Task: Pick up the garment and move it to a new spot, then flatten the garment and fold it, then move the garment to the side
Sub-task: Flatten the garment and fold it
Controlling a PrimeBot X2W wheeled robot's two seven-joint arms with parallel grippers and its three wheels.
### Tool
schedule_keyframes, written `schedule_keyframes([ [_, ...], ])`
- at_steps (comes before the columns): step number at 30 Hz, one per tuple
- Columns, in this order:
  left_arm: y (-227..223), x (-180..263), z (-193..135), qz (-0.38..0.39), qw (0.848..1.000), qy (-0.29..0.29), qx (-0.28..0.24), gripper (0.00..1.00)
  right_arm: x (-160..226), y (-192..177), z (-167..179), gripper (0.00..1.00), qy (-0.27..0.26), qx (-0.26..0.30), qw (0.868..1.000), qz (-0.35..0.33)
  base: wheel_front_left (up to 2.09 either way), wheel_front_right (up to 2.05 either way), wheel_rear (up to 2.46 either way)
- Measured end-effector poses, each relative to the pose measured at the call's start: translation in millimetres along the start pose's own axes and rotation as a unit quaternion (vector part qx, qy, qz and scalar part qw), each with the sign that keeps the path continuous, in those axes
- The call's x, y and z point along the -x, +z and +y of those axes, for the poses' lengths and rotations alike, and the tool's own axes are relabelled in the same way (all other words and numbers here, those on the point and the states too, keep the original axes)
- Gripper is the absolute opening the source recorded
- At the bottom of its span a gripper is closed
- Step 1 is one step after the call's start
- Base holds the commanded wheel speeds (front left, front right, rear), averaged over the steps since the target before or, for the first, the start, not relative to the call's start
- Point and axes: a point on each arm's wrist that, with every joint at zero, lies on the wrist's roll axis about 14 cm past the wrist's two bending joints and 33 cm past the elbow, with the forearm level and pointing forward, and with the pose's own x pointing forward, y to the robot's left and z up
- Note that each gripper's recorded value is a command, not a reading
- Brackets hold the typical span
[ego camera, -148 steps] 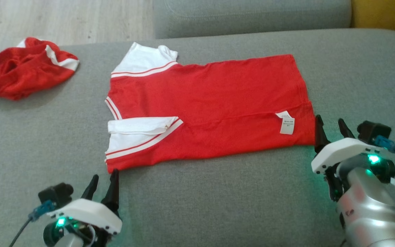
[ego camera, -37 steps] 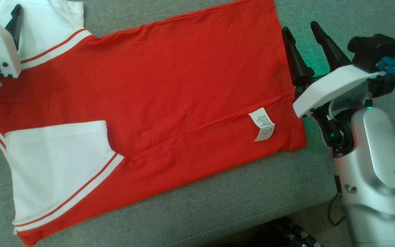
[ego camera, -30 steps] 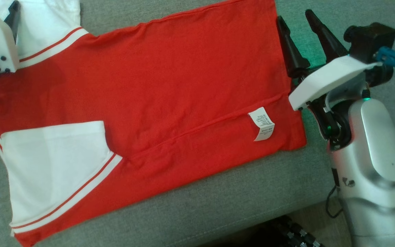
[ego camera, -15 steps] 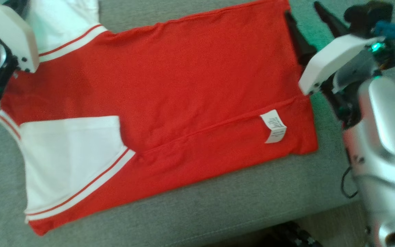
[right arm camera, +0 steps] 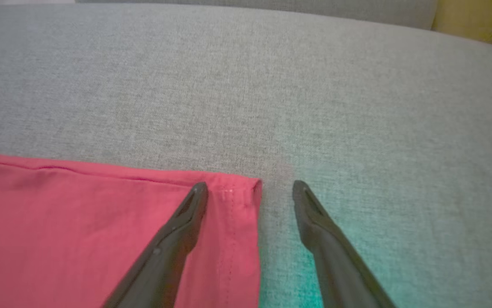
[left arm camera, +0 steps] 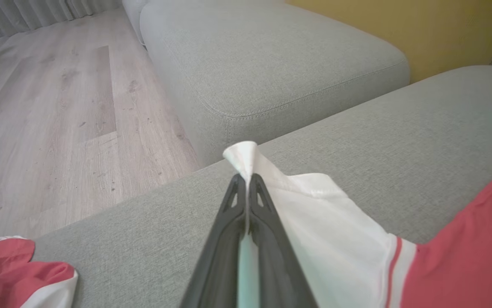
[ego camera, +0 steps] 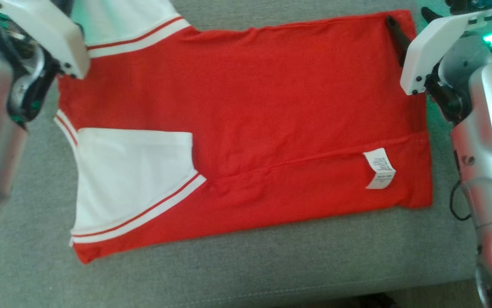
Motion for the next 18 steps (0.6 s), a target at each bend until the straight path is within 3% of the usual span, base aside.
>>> schedule_keyframes([
  [2,2,4,-4,-0.005,1.000,-0.004,0.001,0.00,-3,-1,1,1.00,0.001,0.003,1.000,0.009,0.00,0.00,0.00],
  [3,2,6,-6,-0.009,1.000,-0.007,0.001,0.00,-4,0,0,0.95,-0.001,0.006,1.000,0.012,0.00,0.00,0.00],
  [4,2,8,-9,-0.009,1.000,-0.009,0.001,0.00,-4,1,-2,0.58,-0.003,0.008,1.000,0.015,0.00,0.00,0.00],
  [6,0,11,-13,-0.009,1.000,-0.013,0.004,0.00,-5,2,-1,0.32,-0.003,0.008,1.000,0.018,0.00,0.00,0.00],
  [7,-1,12,-14,-0.009,1.000,-0.015,0.007,0.00,-5,2,0,0.24,-0.002,0.008,1.000,0.020,0.00,0.00,0.00],
  [8,-1,13,-15,-0.009,1.000,-0.014,0.008,0.00,-5,1,0,0.02,0.000,0.006,1.000,0.022,0.00,0.00,0.00],
  [18,16,30,-20,-0.049,0.999,-0.014,0.015,0.00,4,18,5,0.00,0.006,0.005,0.999,-0.032,0.00,0.00,0.00],
])
